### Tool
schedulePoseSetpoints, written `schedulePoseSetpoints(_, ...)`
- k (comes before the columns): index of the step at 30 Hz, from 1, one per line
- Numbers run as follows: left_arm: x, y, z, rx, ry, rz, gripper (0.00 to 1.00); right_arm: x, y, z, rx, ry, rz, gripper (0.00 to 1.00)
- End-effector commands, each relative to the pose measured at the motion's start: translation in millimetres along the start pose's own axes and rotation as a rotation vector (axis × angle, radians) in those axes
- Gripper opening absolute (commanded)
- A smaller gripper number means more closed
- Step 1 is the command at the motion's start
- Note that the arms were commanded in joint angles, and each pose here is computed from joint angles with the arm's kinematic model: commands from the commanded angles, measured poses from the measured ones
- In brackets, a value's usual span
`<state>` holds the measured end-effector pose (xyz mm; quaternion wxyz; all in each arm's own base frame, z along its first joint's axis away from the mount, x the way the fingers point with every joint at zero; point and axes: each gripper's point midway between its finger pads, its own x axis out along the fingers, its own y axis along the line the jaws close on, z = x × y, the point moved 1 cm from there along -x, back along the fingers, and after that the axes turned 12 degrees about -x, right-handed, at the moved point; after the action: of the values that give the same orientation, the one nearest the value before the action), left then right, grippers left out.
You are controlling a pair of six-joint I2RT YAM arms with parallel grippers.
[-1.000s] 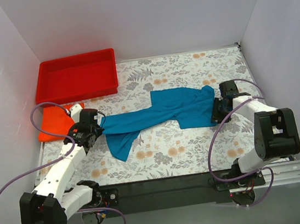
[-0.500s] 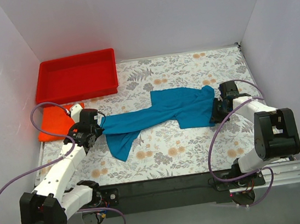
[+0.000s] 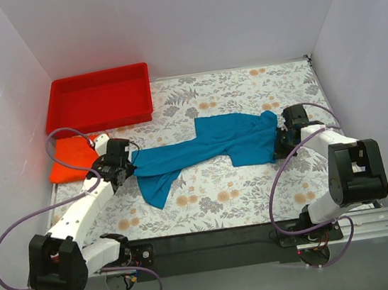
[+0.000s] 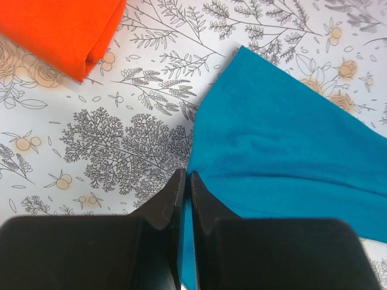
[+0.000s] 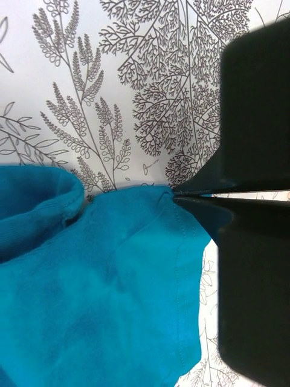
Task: Fold and stack the t-shirts
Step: Flatten the tshirt out
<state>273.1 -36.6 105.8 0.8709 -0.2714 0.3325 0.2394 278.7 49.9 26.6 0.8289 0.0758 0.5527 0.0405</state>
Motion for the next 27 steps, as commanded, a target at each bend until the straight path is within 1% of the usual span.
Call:
schedulePoseSetpoints(1, 6.3, -24.2, 15.1, -0.025, -0.011, -0.015, 0.00, -0.4, 0.3, 29.9, -0.016, -0.066, 0.003, 0.01)
schedulePoseSetpoints(2, 9.6, -31.0, 17.5, -0.026, -0.007, -0.017, 0.00, -3.2, 1.4, 41.3, -0.021, -0.087, 0.007, 0.01)
schedulePoseSetpoints(3, 10.7, -40.5, 23.8, -0.030, -0.013, -0.025, 0.00, -14.9, 6.0, 73.8, -0.033, -0.161, 0.013, 0.01)
schedulePoseSetpoints(4, 5.5, -63.1, 43.4, -0.052, -0.040, -0.063, 0.00, -22.0, 7.4, 90.8, -0.036, -0.199, 0.010, 0.01)
schedulePoseSetpoints(6, 15.0, -83.8, 57.0, -0.044, -0.049, -0.053, 0.00, -37.9, 9.7, 125.6, -0.046, -0.272, 0.003, 0.01)
schedulePoseSetpoints(7, 4.3, -115.0, 87.4, -0.076, -0.098, -0.109, 0.00, -62.3, 12.1, 163.8, -0.045, -0.364, 0.005, 0.01)
schedulePoseSetpoints(8, 12.2, -123.9, 93.7, -0.064, -0.102, -0.089, 0.00, -75.7, 13.1, 182.1, -0.044, -0.398, 0.003, 0.01)
schedulePoseSetpoints(9, 11.9, -135.6, 106.4, -0.059, -0.122, -0.094, 0.00, -90.2, 15.6, 199.2, -0.043, -0.435, 0.006, 0.01)
schedulePoseSetpoints(10, 6.3, -151.0, 124.9, -0.067, -0.154, -0.112, 0.00, -131.0, 11.1, 240.6, -0.033, -0.553, -0.005, 0.01)
schedulePoseSetpoints(11, -15.8, -177.5, 159.6, -0.099, -0.208, -0.171, 0.00, -147.0, 10.0, 256.3, -0.032, -0.591, -0.006, 0.01)
schedulePoseSetpoints(12, -14.9, -190.6, 173.8, -0.096, -0.239, -0.170, 0.00, -163.4, 4.8, 265.3, -0.019, -0.611, -0.013, 0.01)
schedulePoseSetpoints(13, -23.5, -199.5, 190.2, -0.083, -0.273, -0.183, 0.00, -210.0, 8.2, 294.3, -0.029, -0.725, -0.012, 0.01)
schedulePoseSetpoints(14, -52.9, -221.8, 225.1, -0.124, -0.344, -0.253, 0.00, -230.4, 8.6, 301.5, -0.029, -0.761, -0.009, 0.01)
schedulePoseSetpoints(16, -70.3, -227.6, 248.9, -0.108, -0.403, -0.252, 0.00, -283.3, 2.0, 309.1, -0.024, -0.860, -0.027, 0.01)
schedulePoseSetpoints(17, -95.6, -233.2, 270.2, -0.136, -0.455, -0.291, 0.00, -313.2, 5.8, 312.4, -0.036, -0.926, -0.018, 0.01)
schedulePoseSetpoints(18, -115.2, -228.8, 282.1, -0.149, -0.493, -0.306, 0.00, -332.7, 2.5, 309.8, -0.038, -0.966, -0.028, 0.01)
schedulePoseSetpoints(19, -129.9, -225.6, 290.0, -0.143, -0.522, -0.320, 0.00, -363.2, 5.8, 301.0, -0.063, -1.028, -0.038, 0.01)
schedulePoseSetpoints(21, -153.7, -217.4, 299.4, -0.148, -0.571, -0.356, 0.00, -389.0, 6.1, 286.8, -0.084, -1.076, -0.058, 0.01)
schedulePoseSetpoints(22, -185.8, -205.7, 308.1, -0.166, -0.614, -0.401, 0.00, -417.0, 10.3, 270.5, -0.113, -1.133, -0.076, 0.01)
schedulePoseSetpoints(23, -205.6, -199.7, 314.3, -0.169, -0.653, -0.436, 0.00, -427.0, 10.3, 261.4, -0.125, -1.154, -0.095, 0.01)
schedulePoseSetpoints(24, -207.0, -191.6, 308.2, -0.152, -0.652, -0.437, 0.00, -429.6, 9.6, 251.9, -0.135, -1.157, -0.111, 0.01)
schedulePoseSetpoints(25, -245.5, -173.8, 314.8, -0.185, -0.699, -0.495, 0.00, -453.9, 13.9, 232.3, -0.152, -1.211, -0.128, 0.01)
schedulePoseSetpoints(26, -257.6, -169.4, 312.4, -0.182, -0.706, -0.535, 0.00, -463.9, 11.3, 221.9, -0.165, -1.232, -0.169, 0.01)
schedulePoseSetpoints(27, -259.6, -162.4, 305.4, -0.172, -0.699, -0.547, 0.00, -464.9, 9.5, 212.5, -0.170, -1.234, -0.189, 0.01)
